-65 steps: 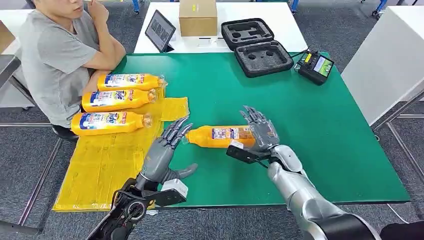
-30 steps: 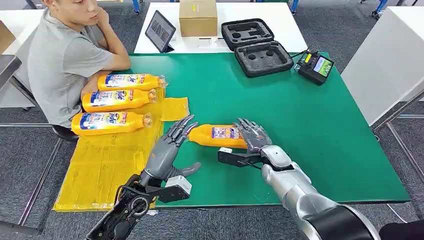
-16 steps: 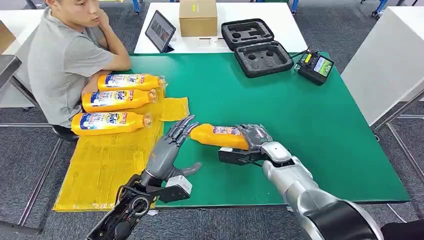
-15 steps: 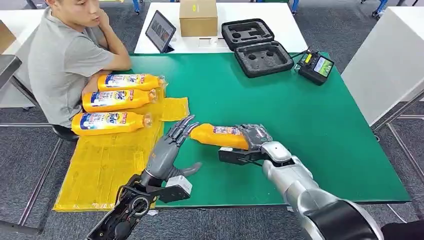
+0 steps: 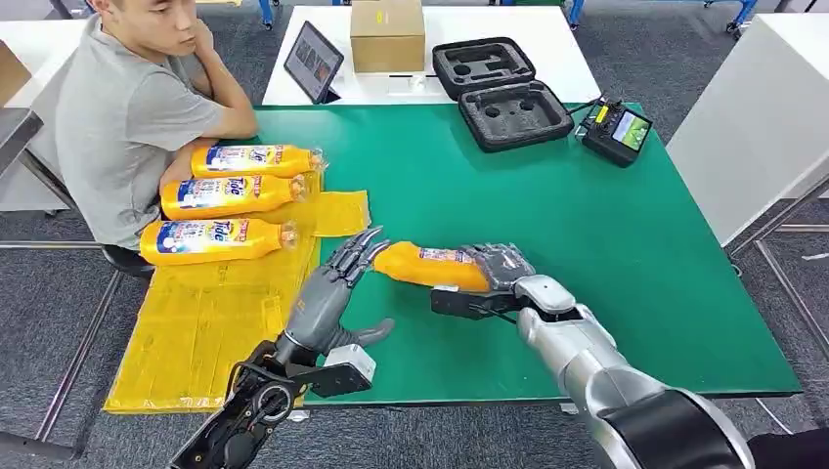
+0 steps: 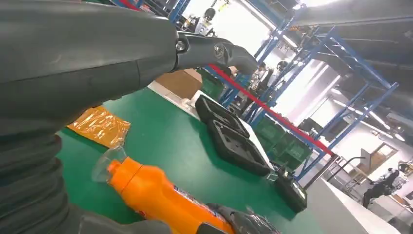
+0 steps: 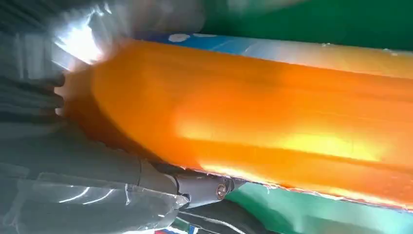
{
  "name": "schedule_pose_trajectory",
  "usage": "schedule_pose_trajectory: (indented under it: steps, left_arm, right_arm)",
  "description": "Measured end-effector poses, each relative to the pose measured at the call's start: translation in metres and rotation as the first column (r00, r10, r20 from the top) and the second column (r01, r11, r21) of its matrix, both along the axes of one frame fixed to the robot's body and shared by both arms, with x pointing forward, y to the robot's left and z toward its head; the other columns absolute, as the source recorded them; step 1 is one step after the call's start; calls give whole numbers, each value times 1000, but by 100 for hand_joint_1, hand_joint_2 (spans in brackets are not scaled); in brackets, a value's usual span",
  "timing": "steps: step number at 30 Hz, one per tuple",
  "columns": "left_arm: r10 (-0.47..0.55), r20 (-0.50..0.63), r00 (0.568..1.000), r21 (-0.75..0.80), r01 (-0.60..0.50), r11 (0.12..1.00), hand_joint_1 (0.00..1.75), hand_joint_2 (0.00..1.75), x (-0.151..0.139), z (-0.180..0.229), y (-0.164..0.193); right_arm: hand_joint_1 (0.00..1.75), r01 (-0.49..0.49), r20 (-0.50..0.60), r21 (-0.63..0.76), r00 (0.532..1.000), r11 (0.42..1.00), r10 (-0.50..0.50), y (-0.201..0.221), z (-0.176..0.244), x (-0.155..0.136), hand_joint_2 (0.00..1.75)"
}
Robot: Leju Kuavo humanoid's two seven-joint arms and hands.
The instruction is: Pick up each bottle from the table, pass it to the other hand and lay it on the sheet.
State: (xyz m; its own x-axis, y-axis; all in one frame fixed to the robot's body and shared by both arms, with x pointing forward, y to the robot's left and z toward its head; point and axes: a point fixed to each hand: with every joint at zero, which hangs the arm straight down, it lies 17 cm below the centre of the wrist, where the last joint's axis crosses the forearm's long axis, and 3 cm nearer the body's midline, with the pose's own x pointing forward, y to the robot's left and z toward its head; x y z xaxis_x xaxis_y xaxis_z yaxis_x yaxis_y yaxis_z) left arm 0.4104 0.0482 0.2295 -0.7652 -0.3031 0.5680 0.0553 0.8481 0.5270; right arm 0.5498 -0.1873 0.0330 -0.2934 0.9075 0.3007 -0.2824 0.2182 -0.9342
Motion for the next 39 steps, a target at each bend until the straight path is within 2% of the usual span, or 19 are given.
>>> schedule_pose_trajectory:
  steps: [7,10,13,15,25,32,37,39]
  left_arm:
    - [11,9,1000,-3,-11,1000,0,175,0,1,2]
    - [33,47,998,-32,-31,999,0,175,-2,8,8]
    - [87,68,994,-109,-79,991,0,175,0,18,23]
    - [114,69,991,-144,-103,984,0,175,1,22,30]
    - [119,72,990,-159,-106,982,0,175,1,24,32]
    - [276,16,961,-422,-244,873,0,175,6,53,86]
    - [283,16,959,-498,-238,834,0,175,1,70,99]
    - [204,-46,978,-558,-195,807,0,175,8,66,101]
  right_arm:
    - [175,9,-8,52,1000,999,-8,0,2,0,175]
    - [175,15,-20,203,1000,979,-11,4,7,-3,175]
    - [175,28,-18,368,1000,929,-23,7,13,-8,175]
    - [175,39,-21,424,999,905,-33,8,14,-11,175]
    - [175,73,-34,476,997,876,-65,5,12,-13,175]
    - [175,65,-13,617,997,784,-73,10,19,-22,175]
    - [175,87,-22,645,995,760,-95,10,17,-24,175]
    - [175,89,-12,659,994,747,-108,8,18,-26,175]
